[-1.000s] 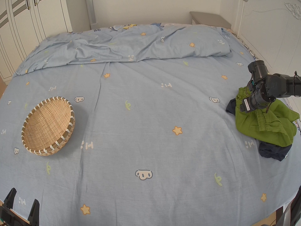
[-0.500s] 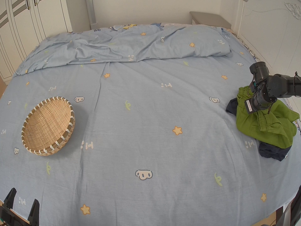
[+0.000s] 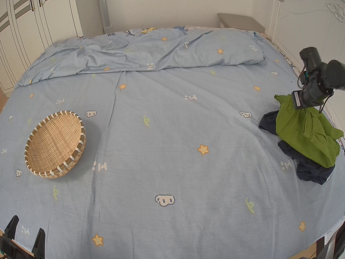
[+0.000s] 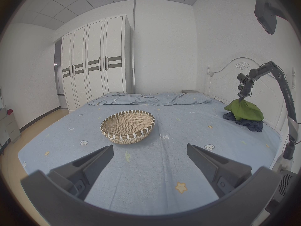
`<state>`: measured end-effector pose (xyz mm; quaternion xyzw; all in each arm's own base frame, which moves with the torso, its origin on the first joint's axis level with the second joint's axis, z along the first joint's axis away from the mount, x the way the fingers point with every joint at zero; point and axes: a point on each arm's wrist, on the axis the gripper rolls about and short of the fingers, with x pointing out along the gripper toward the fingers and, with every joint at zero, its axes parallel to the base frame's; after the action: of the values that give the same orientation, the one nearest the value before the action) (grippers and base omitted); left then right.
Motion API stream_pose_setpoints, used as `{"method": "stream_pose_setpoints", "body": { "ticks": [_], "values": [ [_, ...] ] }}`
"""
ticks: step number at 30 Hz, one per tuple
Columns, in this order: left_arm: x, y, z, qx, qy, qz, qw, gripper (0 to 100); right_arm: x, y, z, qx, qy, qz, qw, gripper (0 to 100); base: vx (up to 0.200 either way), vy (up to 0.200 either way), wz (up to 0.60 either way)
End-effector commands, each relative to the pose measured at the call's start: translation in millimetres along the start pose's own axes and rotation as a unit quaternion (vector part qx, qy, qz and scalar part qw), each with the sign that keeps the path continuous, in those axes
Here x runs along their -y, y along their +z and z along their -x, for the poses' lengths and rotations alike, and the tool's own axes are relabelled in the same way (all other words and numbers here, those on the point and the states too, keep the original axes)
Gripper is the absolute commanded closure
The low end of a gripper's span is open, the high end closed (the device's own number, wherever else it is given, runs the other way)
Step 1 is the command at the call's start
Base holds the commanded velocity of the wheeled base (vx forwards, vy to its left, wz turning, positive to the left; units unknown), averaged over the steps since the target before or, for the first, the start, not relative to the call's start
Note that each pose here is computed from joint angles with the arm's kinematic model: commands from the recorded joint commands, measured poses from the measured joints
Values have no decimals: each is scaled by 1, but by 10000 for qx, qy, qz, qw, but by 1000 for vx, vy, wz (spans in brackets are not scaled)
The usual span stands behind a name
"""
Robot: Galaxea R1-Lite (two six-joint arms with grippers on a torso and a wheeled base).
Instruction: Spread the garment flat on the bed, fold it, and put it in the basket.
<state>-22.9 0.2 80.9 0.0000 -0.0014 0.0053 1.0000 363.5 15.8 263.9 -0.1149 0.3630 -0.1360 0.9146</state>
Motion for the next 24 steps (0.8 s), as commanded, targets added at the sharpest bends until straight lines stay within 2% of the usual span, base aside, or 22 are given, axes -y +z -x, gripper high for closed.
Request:
{"method": "stream_pose_setpoints", "body": {
  "ticks": [1, 4, 7, 8, 9, 11, 12, 13, 14, 16, 19, 22, 24],
  "values": [
    [0, -5, 0, -6, 0, 0, 10000, 0, 35, 13, 87, 480, 796, -1139, 9891, 100, 0, 0, 0],
    [0, -5, 0, -6, 8, 0, 10000, 0, 35, 4, 101, 178, 1225, -1512, 9807, 100, 0, 0, 0],
    [0, -5, 0, -6, 8, 0, 10000, 0, 35, 0, 119, 100, 1681, -1964, 9660, 100, 0, 0, 0],
    [0, -5, 0, -6, 0, 0, 10000, 0, 34, 0, 121, 100, 1716, -1984, 9649, 100, 0, 0, 0],
    [0, -5, 0, -6, 0, 0, 10000, 0, 26, -2, 135, 72, 2074, -2202, 9531, 100, 0, 0, 0],
    [0, -5, 0, -6, 0, 0, 10000, 0, 8, -5, 153, 2, 2503, -2215, 9425, 100, 0, 0, 0],
    [0, -5, 0, -6, 0, 0, 10000, 0, 8, -5, 153, 2, 2503, -2215, 9425, 100, 0, 0, 0],
    [0, -5, 0, -6, 8, 0, 10000, 0, -13, -12, 172, -169, 2860, -1885, 9394, 100, 0, 0, 0],
    [0, -5, 0, -6, 8, 0, 10000, 0, -15, -13, 173, -198, 2884, -1844, 9394, 100, 0, 0, 0],
    [0, -5, 0, -6, 8, 0, 10000, 0, -39, -38, 204, -748, 3283, -1063, 9356, 100, 0, 0, 0],
    [0, -5, 0, -6, 0, 0, 10000, 0, -51, -67, 231, -1376, 3358, -94, 9318, 100, 0, 0, 0],
    [0, -5, 0, -6, 8, 0, 10000, 0, -47, -72, 225, -1720, 3014, 6, 9379, 100, 0, 0, 0],
    [0, -5, 0, -6, 8, 0, 10000, 0, -44, -70, 226, -1569, 3055, -127, 9391, 100, 0, 0, 0]
  ]
}}
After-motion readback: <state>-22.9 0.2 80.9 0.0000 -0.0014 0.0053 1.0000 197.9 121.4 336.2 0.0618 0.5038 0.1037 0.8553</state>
